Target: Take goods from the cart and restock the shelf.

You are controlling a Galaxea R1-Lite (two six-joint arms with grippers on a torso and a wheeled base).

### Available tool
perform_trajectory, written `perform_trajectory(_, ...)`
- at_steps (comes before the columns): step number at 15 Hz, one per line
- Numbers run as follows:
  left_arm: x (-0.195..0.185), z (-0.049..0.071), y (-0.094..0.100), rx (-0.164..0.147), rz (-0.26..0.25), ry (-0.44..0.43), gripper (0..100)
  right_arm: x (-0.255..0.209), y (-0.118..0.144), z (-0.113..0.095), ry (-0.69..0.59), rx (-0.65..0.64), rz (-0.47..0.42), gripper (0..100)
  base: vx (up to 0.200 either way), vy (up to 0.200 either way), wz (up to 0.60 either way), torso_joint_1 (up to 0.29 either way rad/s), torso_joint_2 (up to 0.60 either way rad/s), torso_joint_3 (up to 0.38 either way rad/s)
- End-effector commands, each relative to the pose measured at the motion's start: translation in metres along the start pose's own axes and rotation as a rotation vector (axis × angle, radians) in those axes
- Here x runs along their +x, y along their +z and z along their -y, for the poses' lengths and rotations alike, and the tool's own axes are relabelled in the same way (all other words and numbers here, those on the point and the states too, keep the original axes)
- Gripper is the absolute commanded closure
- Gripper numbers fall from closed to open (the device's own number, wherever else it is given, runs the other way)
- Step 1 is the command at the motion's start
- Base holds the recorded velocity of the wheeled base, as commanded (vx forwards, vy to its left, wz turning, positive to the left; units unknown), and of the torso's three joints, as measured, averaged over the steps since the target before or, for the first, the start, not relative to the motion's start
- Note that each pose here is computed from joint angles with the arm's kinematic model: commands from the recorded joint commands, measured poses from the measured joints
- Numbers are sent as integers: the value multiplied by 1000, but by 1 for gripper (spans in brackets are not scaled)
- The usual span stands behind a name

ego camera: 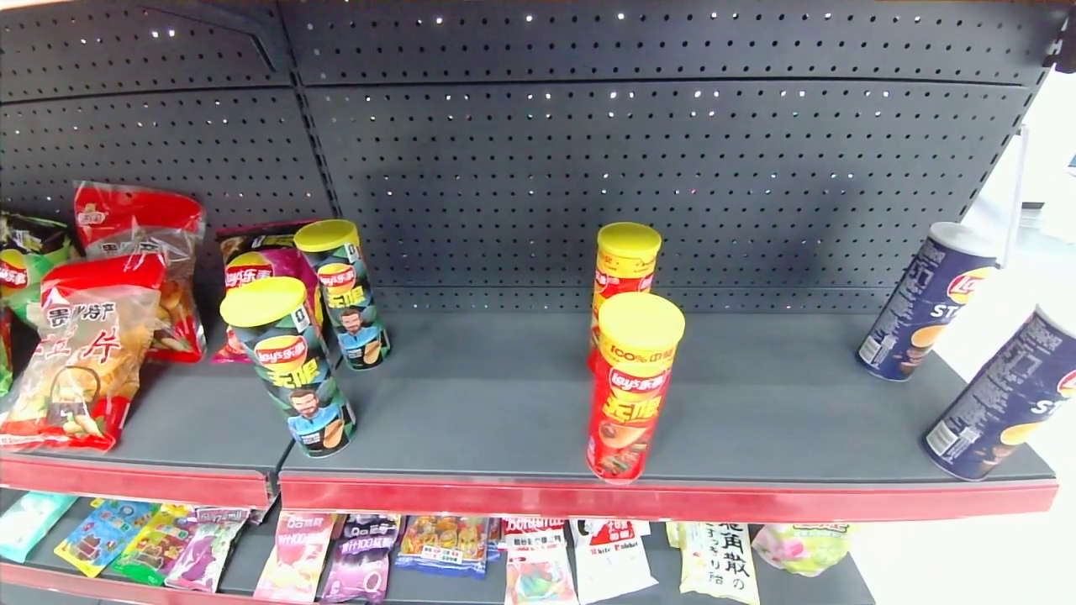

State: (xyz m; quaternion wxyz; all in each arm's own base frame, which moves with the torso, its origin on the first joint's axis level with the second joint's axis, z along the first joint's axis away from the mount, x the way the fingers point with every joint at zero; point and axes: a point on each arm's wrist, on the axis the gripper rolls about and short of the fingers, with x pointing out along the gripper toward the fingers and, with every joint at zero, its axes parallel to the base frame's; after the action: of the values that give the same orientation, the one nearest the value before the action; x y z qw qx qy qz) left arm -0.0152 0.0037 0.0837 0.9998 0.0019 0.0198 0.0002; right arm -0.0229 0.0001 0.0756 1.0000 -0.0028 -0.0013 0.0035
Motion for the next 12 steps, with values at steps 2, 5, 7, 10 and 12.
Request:
perform_trajectory(2,0,0,-1,-13,-6,-10,0,0,0,0,1,-1,-1,0,0,0,0,0,0,0)
perform_trajectory(5,0,3,0,109,9,-143,0,0,0,0,1,-2,-1,0,0,0,0,0,0,0)
perform_trajectory(7,0,3,0,118,8,-135,0,0,0,0,1,-1,-1,0,0,0,0,0,0,0)
perform_trajectory(10,0,-1,0,67,-1,29,0,0,0,0,1,1,-1,0,0,0,0,0,0,0)
perform_trajectory(12,0,-2,0,55,-3,92,0,0,0,0,1,-1,-1,0,0,0,0,0,0,0)
